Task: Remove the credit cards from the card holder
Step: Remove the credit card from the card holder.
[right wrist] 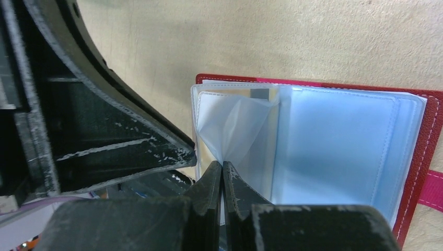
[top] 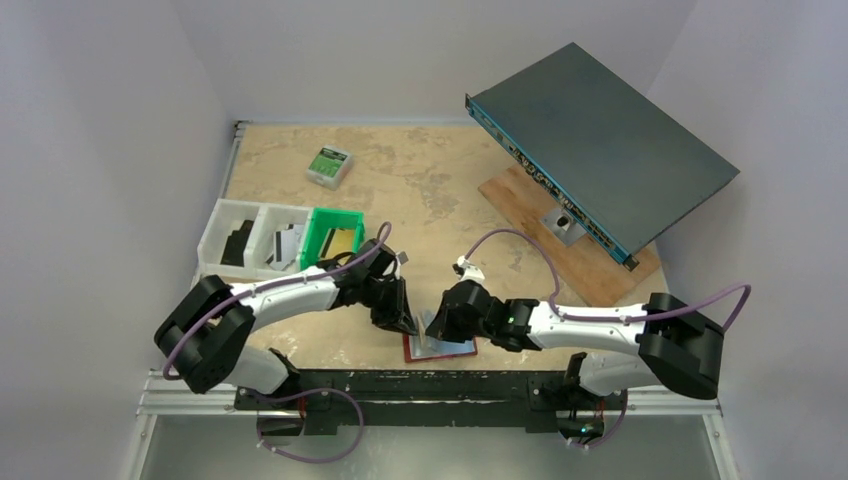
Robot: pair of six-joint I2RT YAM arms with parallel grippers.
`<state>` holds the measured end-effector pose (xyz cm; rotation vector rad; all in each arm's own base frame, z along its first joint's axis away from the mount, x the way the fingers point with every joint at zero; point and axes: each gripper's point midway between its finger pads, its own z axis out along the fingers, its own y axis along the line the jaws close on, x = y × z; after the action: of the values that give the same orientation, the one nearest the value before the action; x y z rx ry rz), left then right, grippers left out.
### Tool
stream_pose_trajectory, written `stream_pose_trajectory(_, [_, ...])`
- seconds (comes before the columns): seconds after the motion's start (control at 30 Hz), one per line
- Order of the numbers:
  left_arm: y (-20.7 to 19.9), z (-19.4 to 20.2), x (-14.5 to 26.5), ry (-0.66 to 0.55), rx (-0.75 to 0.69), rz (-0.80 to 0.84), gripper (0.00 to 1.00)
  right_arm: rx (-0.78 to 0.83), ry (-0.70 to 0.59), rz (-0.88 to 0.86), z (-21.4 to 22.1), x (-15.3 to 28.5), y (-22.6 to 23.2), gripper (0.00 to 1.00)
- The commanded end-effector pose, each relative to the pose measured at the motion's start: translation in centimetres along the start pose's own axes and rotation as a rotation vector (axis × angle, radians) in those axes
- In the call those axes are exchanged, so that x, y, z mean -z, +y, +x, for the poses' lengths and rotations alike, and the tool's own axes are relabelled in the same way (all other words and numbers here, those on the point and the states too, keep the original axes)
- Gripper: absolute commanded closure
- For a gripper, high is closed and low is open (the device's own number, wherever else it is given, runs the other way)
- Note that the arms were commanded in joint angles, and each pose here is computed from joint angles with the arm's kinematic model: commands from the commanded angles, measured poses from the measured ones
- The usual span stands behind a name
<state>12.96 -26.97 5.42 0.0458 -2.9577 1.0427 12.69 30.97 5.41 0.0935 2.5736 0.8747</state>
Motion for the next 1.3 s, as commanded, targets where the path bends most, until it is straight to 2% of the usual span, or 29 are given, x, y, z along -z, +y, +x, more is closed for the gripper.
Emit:
stream_pose_trajectory(0.0, [-0.2, -0.5, -1.2, 0.002, 0.013, 0.008, 0.93, -0.05, -0.011, -0.076, -0.5, 0.3, 1.4, 1.0])
stream_pose_trajectory(0.1, [0.1, -0.4, -2.2, 0.014, 0.026, 0.008, 0.97, -0.056, -0.007, -0.08, -0.4, 0.3, 1.4, 1.0])
stream_pose_trajectory(0.4, [0.1, -0.7, -3.3, 0.015, 0.028, -0.034, 1.0, -0.047, 0.003, -0.087, -0.5, 0.5, 1.9, 0.99])
stream_pose_trajectory(0.47, [0.0, -0.7, -3.4, 0.016, 0.028, -0.037, 1.0, -0.048, -0.013, -0.072, -0.8, 0.7, 1.7, 0.86])
stream_pose_trajectory(0.53, [-0.2, -0.6, -3.3, 0.016, 0.022, -0.038, 1.0, -0.049, -0.027, -0.037, -1.1, 1.1, 1.0, 0.79])
stream_pose_trajectory(1.07, [-3.8, -0.1, -2.7, 0.022, -0.12, -0.081, 1.0, -0.073, -0.112, 0.092, -2.2, 4.4, -3.2, 0.71])
stream_pose_trajectory(1.27, [-4.8, 0.3, -4.2, 0.059, -0.13, -0.076, 1.0, -0.075, -0.14, 0.121, -2.8, 5.5, -3.8, 0.68])
